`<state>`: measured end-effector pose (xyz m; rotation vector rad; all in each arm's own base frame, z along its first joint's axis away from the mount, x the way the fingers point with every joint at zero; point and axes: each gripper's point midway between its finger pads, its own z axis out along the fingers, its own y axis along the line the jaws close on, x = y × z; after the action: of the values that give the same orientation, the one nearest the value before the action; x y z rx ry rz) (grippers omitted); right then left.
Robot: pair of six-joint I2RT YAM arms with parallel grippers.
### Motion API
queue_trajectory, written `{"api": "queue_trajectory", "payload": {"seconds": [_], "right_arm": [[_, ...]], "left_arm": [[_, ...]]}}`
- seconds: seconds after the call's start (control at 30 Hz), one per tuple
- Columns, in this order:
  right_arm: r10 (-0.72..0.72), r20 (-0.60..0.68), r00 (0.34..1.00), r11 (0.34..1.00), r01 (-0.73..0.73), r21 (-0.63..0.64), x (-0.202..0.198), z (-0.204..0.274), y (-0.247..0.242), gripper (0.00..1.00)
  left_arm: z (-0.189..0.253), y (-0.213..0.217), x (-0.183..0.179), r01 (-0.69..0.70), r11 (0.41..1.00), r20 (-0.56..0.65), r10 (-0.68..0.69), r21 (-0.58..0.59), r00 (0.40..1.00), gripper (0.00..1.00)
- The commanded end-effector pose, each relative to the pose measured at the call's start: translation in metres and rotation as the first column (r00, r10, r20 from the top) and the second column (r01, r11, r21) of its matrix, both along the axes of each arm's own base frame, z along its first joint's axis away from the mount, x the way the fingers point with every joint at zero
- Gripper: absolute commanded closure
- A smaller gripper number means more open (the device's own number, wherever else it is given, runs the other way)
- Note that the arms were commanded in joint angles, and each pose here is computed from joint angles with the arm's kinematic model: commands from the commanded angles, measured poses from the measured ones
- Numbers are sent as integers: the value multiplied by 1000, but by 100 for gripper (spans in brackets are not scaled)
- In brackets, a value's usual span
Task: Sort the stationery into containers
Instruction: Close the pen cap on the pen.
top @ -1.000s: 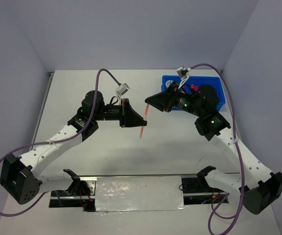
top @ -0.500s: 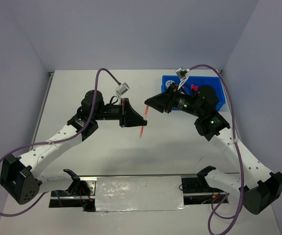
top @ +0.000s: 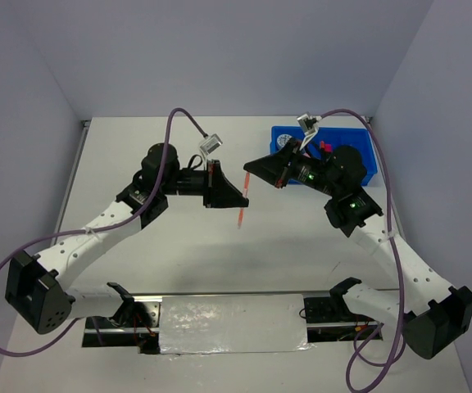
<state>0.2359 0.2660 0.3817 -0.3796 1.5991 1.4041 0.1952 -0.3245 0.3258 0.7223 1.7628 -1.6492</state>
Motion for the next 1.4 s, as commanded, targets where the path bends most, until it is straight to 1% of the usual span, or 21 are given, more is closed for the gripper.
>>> {"api": "queue_trajectory", "payload": {"seconds": [0.0,0.1,0.23,0.37,0.47,0.6,0.7,0.8,1.0,1.23,1.33,1.37], "right_arm": [[91,-40,995,995,-93,-46,-14,-31,12,100],[110,-36,993,988,-113,-104,-25,-48,21,100],[132,-109,985,979,-147,-139,-40,-86,22,100],[122,-136,983,974,-145,-174,-50,-109,19,100],[137,-159,978,964,-168,-204,-59,-121,24,100],[195,-201,960,946,-238,-219,-76,-139,41,100],[203,-229,952,940,-255,-228,-80,-150,47,100],[203,-249,947,936,-262,-234,-81,-160,49,100],[234,-293,927,911,-314,-266,-93,-176,57,100],[273,-334,902,882,-373,-287,-108,-191,68,100],[273,-323,906,889,-366,-275,-107,-185,69,100],[271,-302,914,897,-354,-265,-104,-171,69,100]], "left_arm": [[63,-8,11,20,995,201,1,-102,979,100],[74,-10,21,23,995,229,-1,-92,974,100],[84,2,38,10,995,269,16,-94,963,100],[91,13,43,6,995,295,25,-102,955,100],[96,16,45,9,994,309,26,-111,951,100],[107,15,44,29,990,324,18,-141,946,100],[115,21,47,11,988,346,42,-151,937,100],[122,31,52,-5,986,357,65,-164,932,100],[127,45,56,-1,984,373,68,-176,925,100],[139,51,60,11,982,398,67,-189,915,100],[133,50,62,3,985,385,64,-171,921,100],[128,49,60,8,987,391,56,-160,919,100]]}}
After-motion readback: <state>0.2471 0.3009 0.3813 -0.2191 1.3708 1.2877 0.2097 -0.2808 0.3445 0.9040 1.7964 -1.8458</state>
